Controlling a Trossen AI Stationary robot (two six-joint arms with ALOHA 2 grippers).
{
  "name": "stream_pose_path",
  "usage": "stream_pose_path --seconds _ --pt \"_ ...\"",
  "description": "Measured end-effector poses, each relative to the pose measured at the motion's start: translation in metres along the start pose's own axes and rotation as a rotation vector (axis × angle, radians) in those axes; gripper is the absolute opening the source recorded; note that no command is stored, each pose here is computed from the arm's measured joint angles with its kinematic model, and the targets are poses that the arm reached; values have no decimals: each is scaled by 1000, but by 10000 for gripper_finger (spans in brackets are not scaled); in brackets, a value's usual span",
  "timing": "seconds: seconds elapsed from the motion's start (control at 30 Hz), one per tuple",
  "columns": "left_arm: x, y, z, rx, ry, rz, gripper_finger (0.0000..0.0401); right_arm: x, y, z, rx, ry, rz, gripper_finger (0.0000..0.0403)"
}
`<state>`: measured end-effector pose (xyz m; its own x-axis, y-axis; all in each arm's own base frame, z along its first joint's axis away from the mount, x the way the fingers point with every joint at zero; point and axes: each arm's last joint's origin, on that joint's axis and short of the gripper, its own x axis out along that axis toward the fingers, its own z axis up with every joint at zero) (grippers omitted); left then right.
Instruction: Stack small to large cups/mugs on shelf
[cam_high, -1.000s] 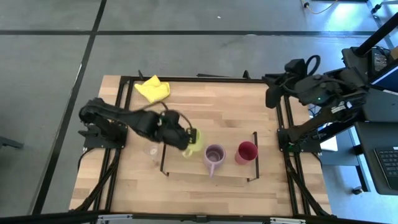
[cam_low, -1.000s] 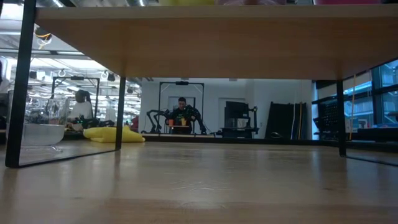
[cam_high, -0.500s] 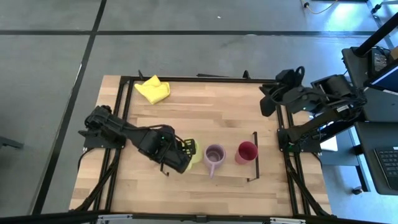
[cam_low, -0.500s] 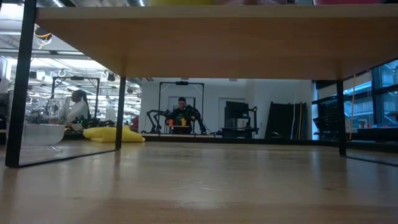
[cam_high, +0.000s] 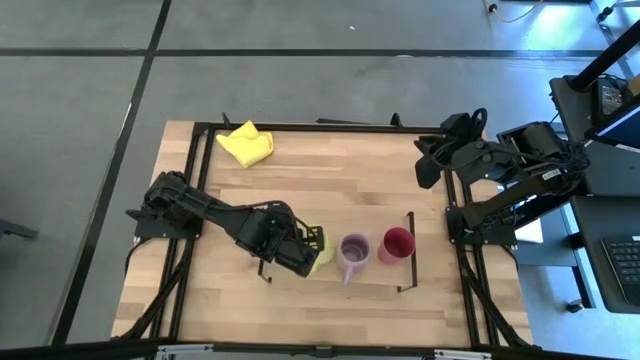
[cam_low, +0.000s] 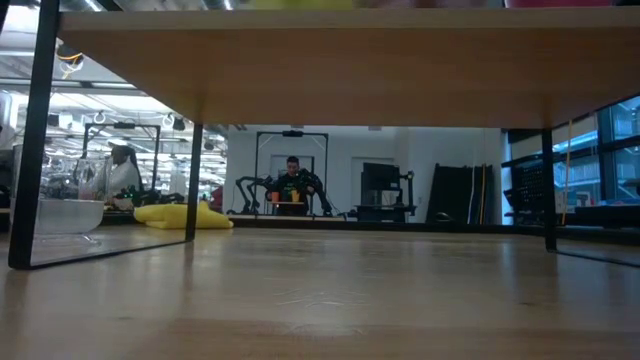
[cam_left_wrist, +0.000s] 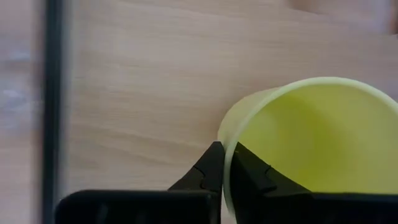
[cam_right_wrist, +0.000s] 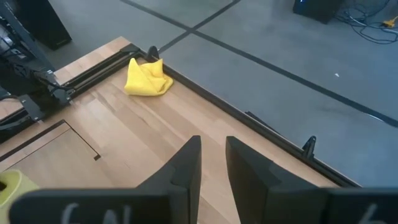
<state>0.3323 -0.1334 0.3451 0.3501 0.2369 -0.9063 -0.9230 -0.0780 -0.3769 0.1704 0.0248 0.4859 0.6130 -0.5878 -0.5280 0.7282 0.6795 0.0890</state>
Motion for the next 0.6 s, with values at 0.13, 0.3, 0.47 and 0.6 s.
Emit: stream_pose_path --seconds 0.13,0.3,0.47,0.6 --pt "-4 -1 4 19 -19 -30 29 0 0 1 2 -5 4 76" --pt "-4 1 3 27 -11 -10 52 0 3 3 12 -24 24 76" --pt "-5 0 2 32 -1 -24 64 0 5 6 5 -45 43 76" --pt "-6 -1 -1 43 14 -45 65 -1 7 7 4 -56 53 76"
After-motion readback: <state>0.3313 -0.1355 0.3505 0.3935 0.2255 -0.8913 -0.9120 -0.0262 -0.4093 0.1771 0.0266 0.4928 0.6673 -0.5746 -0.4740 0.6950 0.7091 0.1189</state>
